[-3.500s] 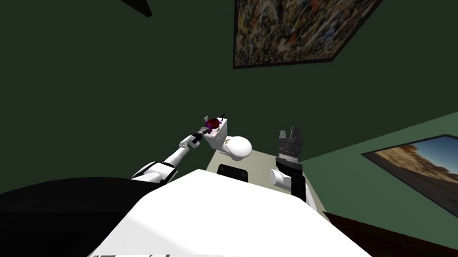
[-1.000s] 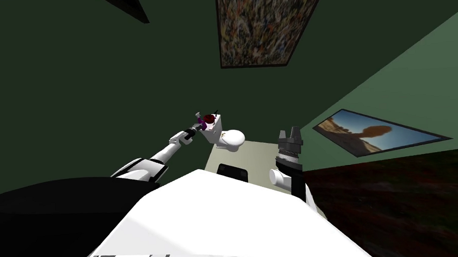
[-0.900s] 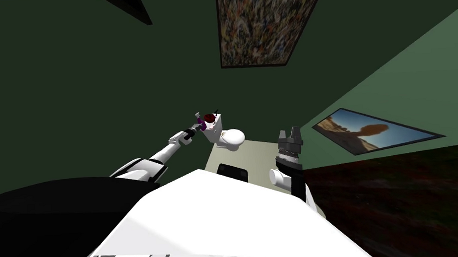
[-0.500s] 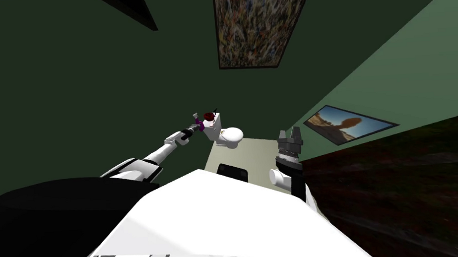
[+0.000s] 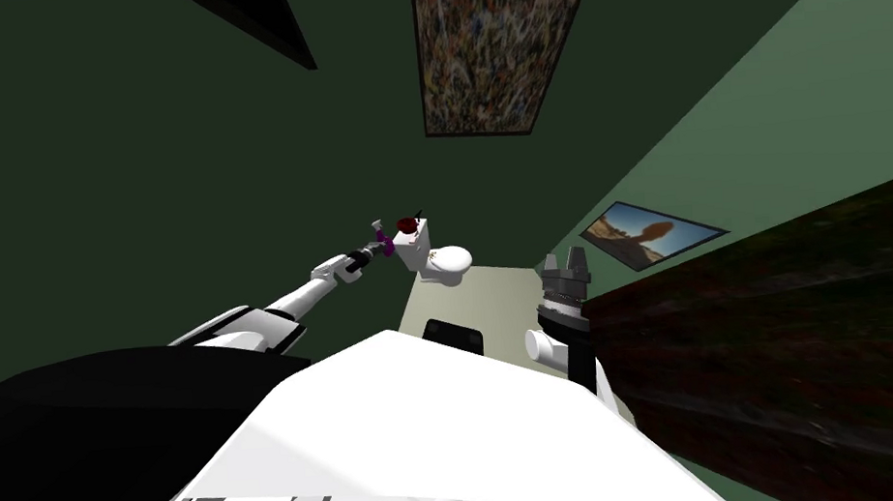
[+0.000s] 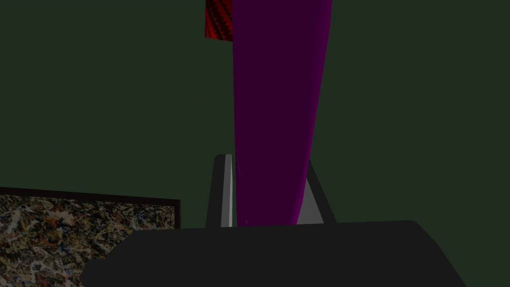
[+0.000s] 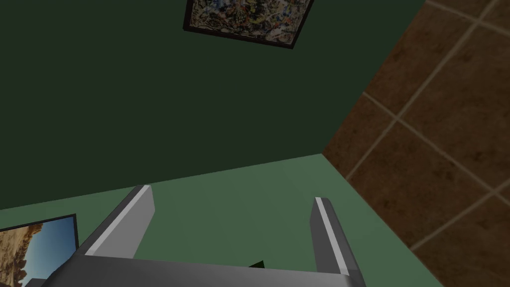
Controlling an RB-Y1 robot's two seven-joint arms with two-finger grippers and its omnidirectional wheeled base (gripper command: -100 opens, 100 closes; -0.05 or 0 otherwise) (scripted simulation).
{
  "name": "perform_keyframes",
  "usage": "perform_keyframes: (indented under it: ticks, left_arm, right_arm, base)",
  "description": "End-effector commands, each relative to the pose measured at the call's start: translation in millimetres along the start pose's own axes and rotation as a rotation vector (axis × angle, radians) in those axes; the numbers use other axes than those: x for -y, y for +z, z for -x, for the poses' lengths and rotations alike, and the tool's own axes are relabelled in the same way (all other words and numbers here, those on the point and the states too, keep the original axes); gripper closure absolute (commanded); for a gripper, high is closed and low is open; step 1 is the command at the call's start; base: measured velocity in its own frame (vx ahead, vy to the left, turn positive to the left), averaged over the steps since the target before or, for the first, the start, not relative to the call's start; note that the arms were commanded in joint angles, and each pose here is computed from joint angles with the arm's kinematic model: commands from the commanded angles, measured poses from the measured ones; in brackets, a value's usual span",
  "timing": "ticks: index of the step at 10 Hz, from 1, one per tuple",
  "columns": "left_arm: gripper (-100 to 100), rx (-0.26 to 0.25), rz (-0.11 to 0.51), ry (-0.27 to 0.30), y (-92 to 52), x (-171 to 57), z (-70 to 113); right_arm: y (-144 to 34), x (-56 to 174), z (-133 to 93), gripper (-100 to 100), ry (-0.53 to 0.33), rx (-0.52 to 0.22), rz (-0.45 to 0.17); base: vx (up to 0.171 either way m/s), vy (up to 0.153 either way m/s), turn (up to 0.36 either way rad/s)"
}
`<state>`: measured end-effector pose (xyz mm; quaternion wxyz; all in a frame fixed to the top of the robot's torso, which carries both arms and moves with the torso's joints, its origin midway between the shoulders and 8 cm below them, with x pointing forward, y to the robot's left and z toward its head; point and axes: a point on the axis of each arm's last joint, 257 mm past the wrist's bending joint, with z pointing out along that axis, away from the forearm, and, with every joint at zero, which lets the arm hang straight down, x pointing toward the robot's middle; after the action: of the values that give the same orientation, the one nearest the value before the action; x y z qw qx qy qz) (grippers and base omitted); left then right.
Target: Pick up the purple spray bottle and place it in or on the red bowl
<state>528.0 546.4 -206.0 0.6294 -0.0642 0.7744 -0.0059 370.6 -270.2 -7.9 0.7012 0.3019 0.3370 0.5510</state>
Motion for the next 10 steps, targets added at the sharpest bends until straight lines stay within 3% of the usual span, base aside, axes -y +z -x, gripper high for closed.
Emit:
perform_keyframes:
  ticks: [1, 4, 9, 10]
  left_arm:
    - [100, -0.017, 0.015, 0.001, -5.8, -15, 4.7]
    - [100, -0.044, 0.035, -0.013, -14.8, -38, 13.5]
    - [100, -0.062, 0.072, 0.015, -28.0, -71, 46.8]
    - [100, -0.074, 0.083, -0.006, -32.2, -79, 50.4]
  right_arm:
    - [0.0, 0, 0, 0, 0.000, 0.000, 0.000]
    - [0.0, 0, 0, 0, 0.000, 0.000, 0.000]
    - [0.0, 0, 0, 0, 0.000, 0.000, 0.000]
    - [-0.1, 0, 0, 0, 0.000, 0.000, 0.000]
  base:
    - [-0.149, 0.003, -0.096]
    - [-0.093, 0.007, -0.126]
    - [-0.035, 0.006, -0.095]
    - [-0.032, 0.007, -0.107]
